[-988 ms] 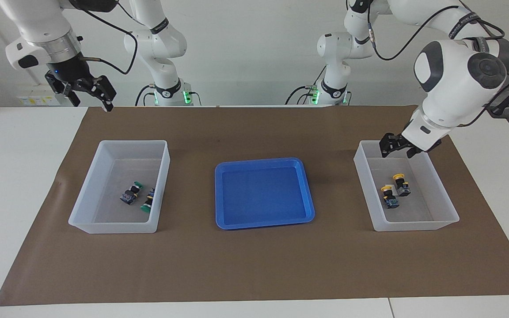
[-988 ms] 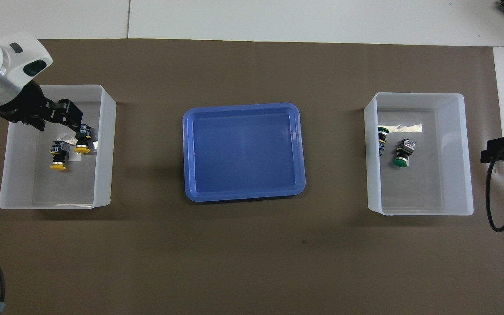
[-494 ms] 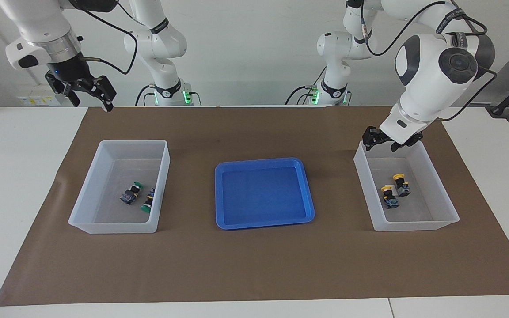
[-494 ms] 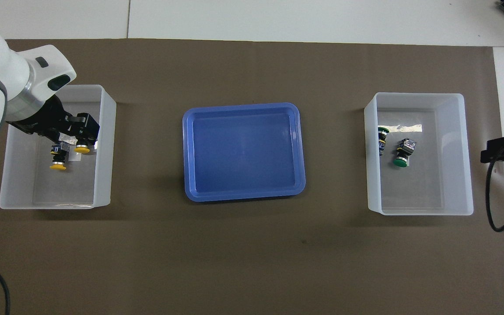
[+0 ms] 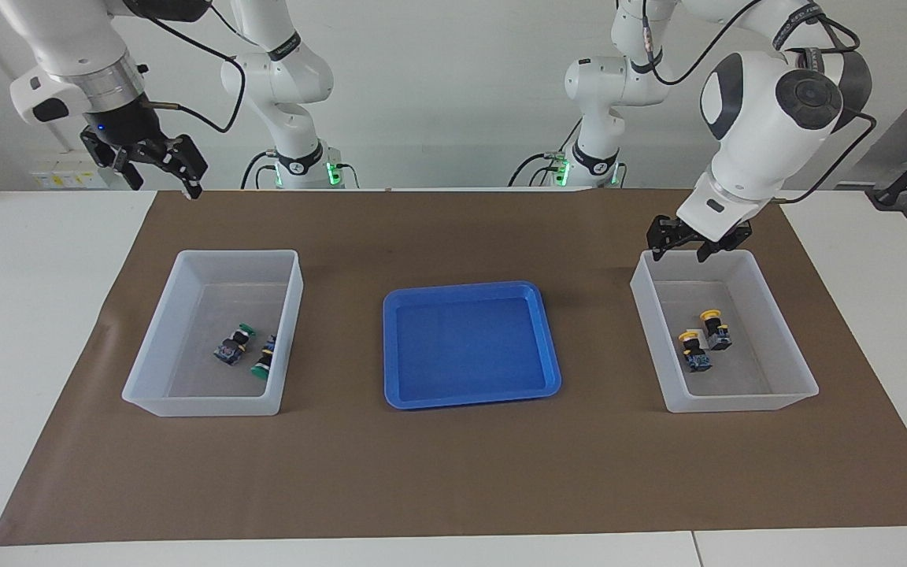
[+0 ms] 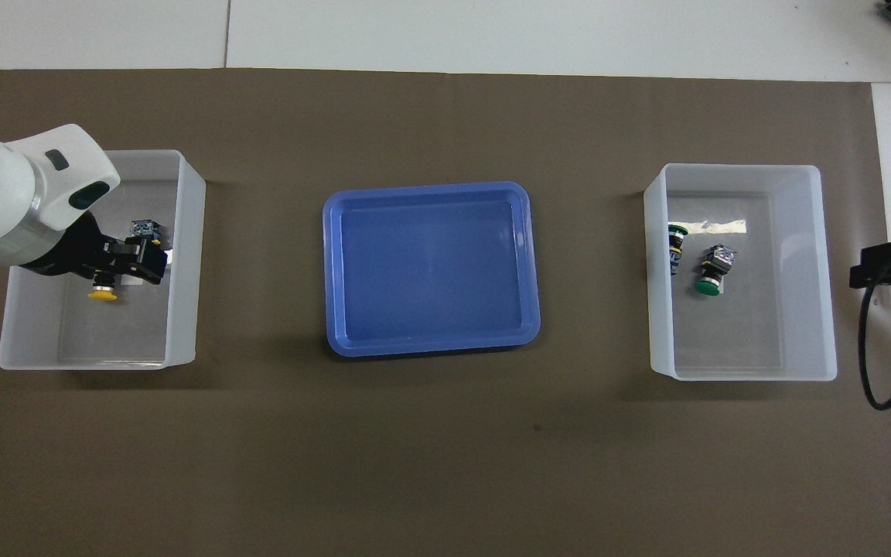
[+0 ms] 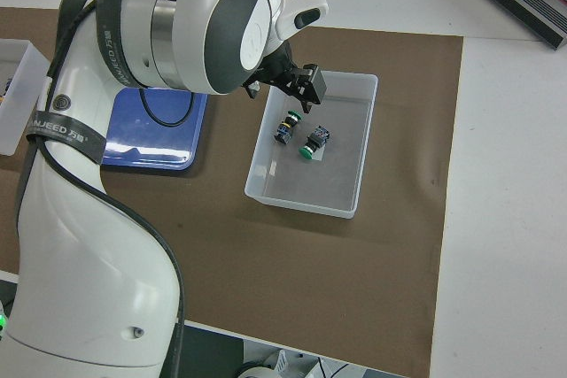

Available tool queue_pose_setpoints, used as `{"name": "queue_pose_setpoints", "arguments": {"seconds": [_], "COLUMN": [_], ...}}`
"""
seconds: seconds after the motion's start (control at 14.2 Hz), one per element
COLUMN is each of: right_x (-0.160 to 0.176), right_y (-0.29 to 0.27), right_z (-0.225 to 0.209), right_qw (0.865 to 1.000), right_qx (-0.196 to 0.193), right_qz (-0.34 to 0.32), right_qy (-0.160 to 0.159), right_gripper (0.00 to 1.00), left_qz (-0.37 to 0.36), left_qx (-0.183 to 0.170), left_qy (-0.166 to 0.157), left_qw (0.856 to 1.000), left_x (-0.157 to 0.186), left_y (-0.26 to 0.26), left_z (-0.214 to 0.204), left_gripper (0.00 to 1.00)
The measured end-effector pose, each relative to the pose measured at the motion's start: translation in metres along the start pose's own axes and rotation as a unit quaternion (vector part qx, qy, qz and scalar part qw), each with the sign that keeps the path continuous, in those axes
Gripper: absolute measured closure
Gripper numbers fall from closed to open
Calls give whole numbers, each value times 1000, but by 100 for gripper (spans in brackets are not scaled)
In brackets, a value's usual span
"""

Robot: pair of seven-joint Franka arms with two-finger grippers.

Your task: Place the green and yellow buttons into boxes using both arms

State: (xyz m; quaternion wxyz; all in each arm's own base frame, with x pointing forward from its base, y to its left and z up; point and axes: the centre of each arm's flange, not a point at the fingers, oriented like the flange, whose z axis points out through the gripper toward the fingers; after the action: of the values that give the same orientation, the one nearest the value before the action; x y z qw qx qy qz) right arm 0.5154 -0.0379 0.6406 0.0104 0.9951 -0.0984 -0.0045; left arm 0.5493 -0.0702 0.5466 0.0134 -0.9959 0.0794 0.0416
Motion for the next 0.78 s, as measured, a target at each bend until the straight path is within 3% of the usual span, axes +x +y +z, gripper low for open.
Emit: {"name": "queue_pose_setpoints", "arguments": {"seconds": [0.21,0.35,0.78], "right_x": [0,0,0], "right_y": [0,0,0], "right_z": [0,0,0], "right_qw": [1000,1000,1000], "right_qx": [0,0,0], "right_qz": [0,0,0], "right_qy": [0,0,0], "right_gripper": [0,0,0], "left_qz": [5,7,-1], "left_qx": [-1,0,2], "left_qy": [16,21,40], "left_qw": [1000,1000,999], "left_x": [-12,-13,-12], "left_y": [-32,-33,-15], "left_z": [-17,-21,-35], "left_gripper": [11,0,0]}}
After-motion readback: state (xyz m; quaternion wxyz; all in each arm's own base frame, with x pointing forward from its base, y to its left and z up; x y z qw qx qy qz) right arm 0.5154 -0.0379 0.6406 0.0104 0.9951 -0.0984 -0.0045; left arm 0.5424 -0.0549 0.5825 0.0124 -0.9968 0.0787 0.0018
